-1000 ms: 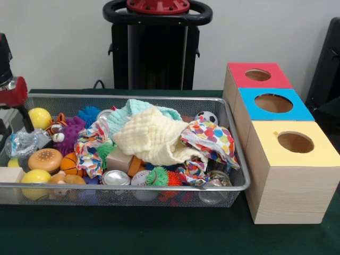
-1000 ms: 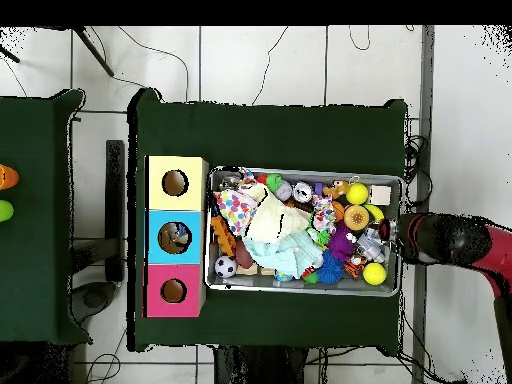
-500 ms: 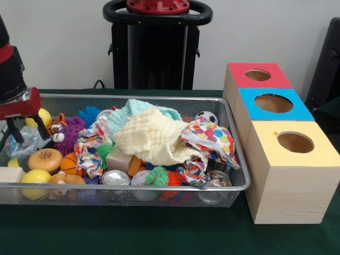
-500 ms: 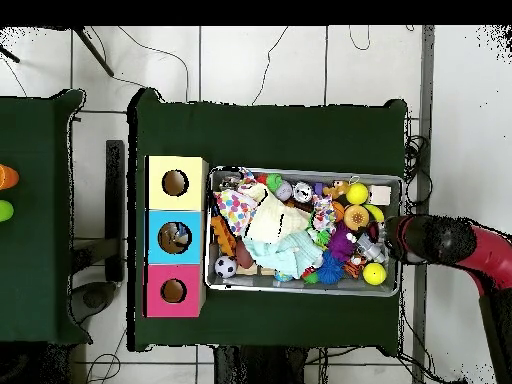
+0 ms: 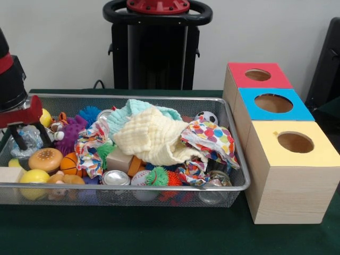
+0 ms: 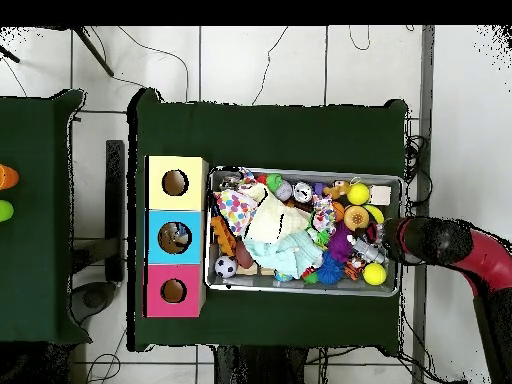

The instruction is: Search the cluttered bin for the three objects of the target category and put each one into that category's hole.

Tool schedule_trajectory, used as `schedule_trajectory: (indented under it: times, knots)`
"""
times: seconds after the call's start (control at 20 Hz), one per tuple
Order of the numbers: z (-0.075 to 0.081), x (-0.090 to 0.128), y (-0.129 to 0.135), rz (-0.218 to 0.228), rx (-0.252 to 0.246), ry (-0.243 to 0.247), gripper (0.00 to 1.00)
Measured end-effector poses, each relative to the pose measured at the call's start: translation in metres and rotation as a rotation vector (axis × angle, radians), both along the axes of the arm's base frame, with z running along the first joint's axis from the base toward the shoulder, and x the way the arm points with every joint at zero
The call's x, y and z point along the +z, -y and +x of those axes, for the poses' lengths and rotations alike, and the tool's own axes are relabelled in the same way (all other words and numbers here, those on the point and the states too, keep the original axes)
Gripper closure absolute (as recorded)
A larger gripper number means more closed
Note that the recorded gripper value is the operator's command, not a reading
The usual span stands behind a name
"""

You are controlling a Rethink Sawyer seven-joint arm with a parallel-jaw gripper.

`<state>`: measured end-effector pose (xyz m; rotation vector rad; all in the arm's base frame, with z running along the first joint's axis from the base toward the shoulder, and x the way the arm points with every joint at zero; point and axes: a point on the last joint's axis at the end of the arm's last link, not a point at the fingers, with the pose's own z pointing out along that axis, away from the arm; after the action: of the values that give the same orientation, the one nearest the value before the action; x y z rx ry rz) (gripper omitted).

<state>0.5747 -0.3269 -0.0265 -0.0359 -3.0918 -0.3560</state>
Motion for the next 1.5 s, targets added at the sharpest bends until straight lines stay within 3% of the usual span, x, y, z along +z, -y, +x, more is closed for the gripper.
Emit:
schedule_trajectory:
  times: [1.45, 1.5]
  knots:
    - [0.0044, -0.0051, -0.0019, 0.003, -0.012, 0.035, 0.00]
    - [0.0044, -0.0050, -0.0020, 0.003, -0.012, 0.035, 1.00]
